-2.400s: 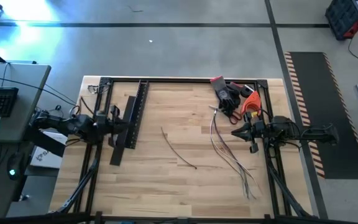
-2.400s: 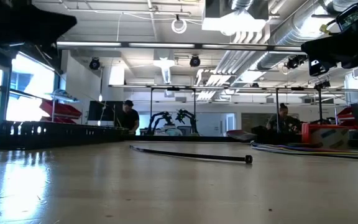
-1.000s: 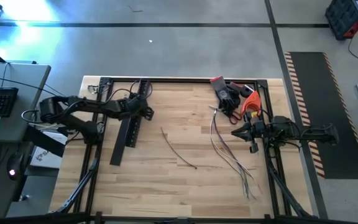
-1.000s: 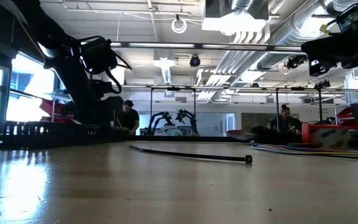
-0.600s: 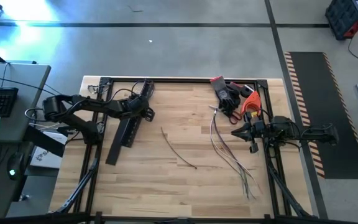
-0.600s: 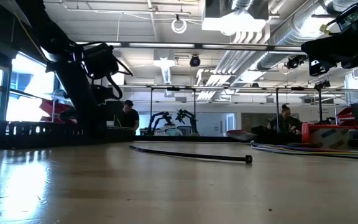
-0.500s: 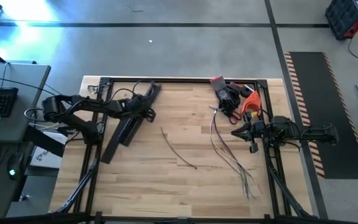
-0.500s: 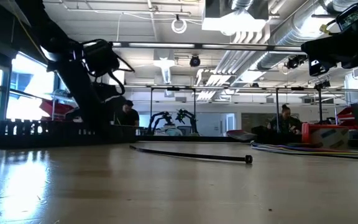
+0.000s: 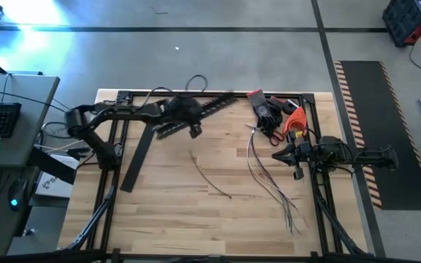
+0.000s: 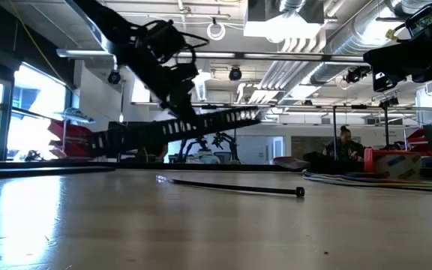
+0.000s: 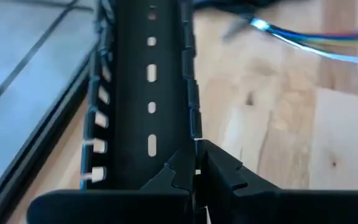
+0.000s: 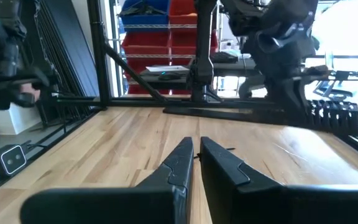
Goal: Ziptie cables
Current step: Move the black cable duct to the top center of the table
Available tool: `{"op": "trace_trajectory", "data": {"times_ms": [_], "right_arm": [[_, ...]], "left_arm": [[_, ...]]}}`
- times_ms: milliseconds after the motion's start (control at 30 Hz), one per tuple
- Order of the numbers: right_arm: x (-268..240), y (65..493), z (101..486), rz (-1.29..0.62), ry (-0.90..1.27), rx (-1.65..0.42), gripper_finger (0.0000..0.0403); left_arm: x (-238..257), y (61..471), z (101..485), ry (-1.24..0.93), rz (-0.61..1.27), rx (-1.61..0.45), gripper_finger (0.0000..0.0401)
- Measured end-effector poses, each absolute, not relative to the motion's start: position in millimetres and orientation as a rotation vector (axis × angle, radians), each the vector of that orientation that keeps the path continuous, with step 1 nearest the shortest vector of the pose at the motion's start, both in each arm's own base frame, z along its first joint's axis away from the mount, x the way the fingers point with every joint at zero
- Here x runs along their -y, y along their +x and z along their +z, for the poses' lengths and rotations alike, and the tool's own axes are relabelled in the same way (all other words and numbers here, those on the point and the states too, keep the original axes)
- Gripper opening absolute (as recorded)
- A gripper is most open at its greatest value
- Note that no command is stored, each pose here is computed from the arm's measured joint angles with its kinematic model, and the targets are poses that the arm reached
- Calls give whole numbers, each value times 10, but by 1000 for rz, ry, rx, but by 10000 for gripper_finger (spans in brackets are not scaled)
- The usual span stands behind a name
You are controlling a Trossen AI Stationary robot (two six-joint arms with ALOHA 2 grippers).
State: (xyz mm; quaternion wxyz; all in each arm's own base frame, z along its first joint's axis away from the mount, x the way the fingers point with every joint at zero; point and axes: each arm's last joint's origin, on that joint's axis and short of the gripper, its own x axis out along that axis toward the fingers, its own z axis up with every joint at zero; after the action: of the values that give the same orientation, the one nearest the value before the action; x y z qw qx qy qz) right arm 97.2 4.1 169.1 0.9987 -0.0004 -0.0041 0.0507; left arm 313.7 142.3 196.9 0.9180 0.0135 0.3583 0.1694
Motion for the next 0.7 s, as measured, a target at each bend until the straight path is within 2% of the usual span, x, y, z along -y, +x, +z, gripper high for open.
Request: {"op": "trace_trajectory", "data": {"times_ms": [167,333,567,700], "right_arm": [[-41,972,1690,101,-1,8,16],[-41,972,1690,102,-1,8,16],[-41,972,1690,101,-1,8,16],[-41,972,1690,101,0,8,16]], "left_arm": [[-1567,3484,1727,146,221,-853,0],[-1649,3665,1404,129,183,-975,0],[-1682,3726,1304,139,206,-992,1],[-1679,3681,1347,138,232,-1013,15]]}}
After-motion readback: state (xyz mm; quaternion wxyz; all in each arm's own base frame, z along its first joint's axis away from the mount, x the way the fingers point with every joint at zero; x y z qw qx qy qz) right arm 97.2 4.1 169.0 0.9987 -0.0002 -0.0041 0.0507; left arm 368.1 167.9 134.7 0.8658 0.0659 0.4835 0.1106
